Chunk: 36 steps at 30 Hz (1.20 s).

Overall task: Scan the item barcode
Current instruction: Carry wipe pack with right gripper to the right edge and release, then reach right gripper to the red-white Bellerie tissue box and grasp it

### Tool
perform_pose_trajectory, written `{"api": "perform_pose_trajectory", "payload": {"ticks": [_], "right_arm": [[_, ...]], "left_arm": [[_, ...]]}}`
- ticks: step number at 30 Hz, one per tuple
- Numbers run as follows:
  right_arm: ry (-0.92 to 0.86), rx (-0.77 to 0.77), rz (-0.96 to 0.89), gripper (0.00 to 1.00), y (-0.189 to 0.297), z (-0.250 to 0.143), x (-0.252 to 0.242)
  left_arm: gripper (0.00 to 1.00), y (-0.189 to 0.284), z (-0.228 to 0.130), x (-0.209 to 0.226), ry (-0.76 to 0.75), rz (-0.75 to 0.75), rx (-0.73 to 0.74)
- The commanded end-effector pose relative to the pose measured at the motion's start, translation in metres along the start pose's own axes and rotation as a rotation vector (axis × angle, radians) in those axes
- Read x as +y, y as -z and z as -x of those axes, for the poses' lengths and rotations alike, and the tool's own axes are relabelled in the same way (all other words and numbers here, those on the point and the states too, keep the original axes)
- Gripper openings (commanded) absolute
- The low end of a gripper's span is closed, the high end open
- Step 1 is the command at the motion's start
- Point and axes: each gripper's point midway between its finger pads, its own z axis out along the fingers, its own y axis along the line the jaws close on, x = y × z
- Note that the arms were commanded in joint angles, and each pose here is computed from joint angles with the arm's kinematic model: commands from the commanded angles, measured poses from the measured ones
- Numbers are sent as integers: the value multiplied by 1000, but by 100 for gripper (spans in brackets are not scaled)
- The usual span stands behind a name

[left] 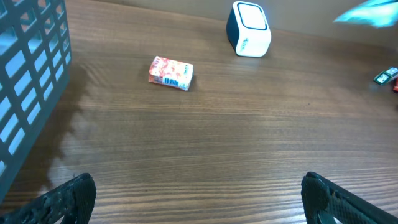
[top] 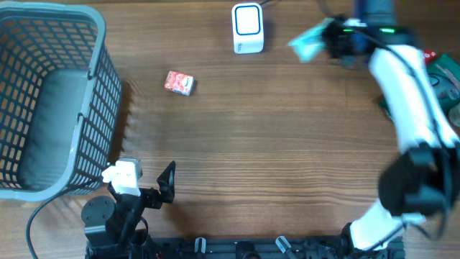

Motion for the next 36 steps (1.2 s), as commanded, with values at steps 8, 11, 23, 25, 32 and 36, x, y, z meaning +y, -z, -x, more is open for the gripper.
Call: {"api": "perform_pose_trajectory", "payload": {"ticks": [8,11,23,25,32,36], "right_arm": [[-445,-217,-650,5,85,80,-250],[-576,-245,-719,5,82,75,-310],[-706,-369,-625,25,58,84,-384],[-639,-318,-523,63,54,94,-364],[-491,-26,98,82,64,88,-222],[-272,209,328,85,51,35,-132]], "left_arm": [[100,0,-1,0,-14,-4,-1],[100,0,-1,0,-14,-4,-1],[100,0,-1,0,-14,-4,-1],[100,0,-1,0,-14,-4,-1],[100,0,-1,0,-14,-4,-1],[100,0,-1,0,-14,-4,-1]]}}
